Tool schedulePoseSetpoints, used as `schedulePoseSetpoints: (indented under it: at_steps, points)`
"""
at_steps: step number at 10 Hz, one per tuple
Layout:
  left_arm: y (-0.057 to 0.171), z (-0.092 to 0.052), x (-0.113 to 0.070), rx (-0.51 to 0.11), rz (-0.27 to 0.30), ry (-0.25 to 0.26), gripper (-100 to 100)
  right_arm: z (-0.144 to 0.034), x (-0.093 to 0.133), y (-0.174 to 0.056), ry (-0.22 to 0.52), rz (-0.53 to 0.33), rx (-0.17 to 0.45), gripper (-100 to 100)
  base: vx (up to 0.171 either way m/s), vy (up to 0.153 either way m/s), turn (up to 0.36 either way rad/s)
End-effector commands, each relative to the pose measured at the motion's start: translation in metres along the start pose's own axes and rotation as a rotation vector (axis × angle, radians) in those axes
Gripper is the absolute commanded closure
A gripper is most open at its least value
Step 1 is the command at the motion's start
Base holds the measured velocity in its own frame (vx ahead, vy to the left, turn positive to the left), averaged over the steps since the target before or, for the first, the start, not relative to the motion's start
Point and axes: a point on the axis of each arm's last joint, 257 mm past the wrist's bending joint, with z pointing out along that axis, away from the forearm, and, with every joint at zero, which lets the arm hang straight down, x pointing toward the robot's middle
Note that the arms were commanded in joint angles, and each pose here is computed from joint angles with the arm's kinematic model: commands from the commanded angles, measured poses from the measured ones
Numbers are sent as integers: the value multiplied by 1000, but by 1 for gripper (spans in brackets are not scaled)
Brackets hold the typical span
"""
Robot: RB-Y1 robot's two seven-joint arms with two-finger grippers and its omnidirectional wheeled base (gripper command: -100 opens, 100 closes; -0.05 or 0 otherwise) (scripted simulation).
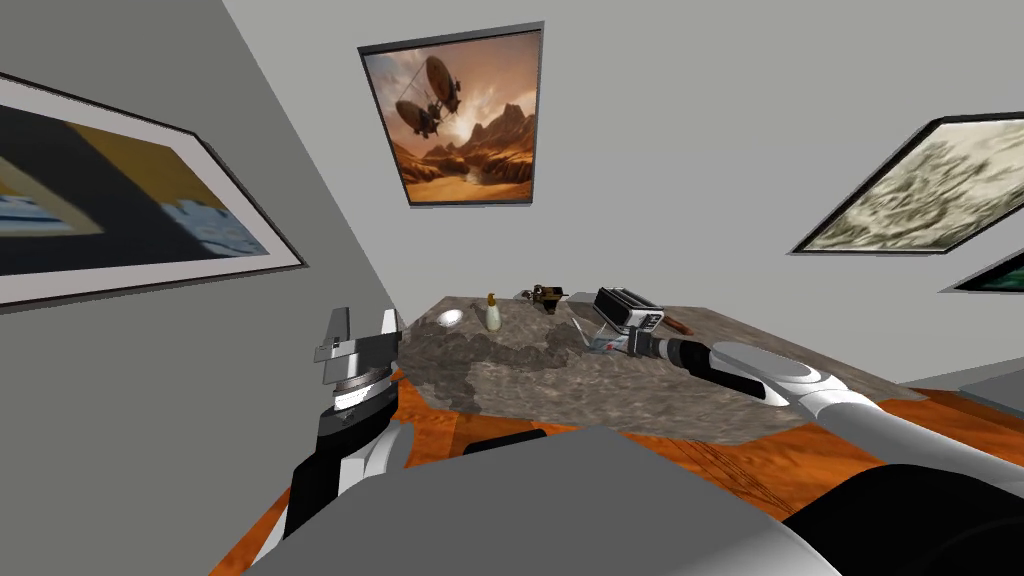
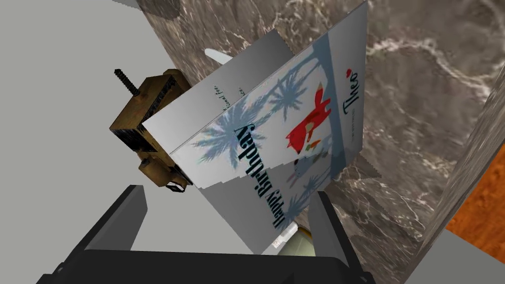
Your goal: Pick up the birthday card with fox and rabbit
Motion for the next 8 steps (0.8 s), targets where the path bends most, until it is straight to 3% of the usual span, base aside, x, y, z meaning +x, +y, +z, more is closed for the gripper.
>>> schedulePoseSetpoints:
  at_steps: [1,8]
  points:
    - [0,0,0,0,0,0,0,-1,8,-2,10,10,5,-100,-64,8,190]
    - [0,0,0,0,0,0,0,-30,73,-8,107,94,57,-100,-75,12,203]
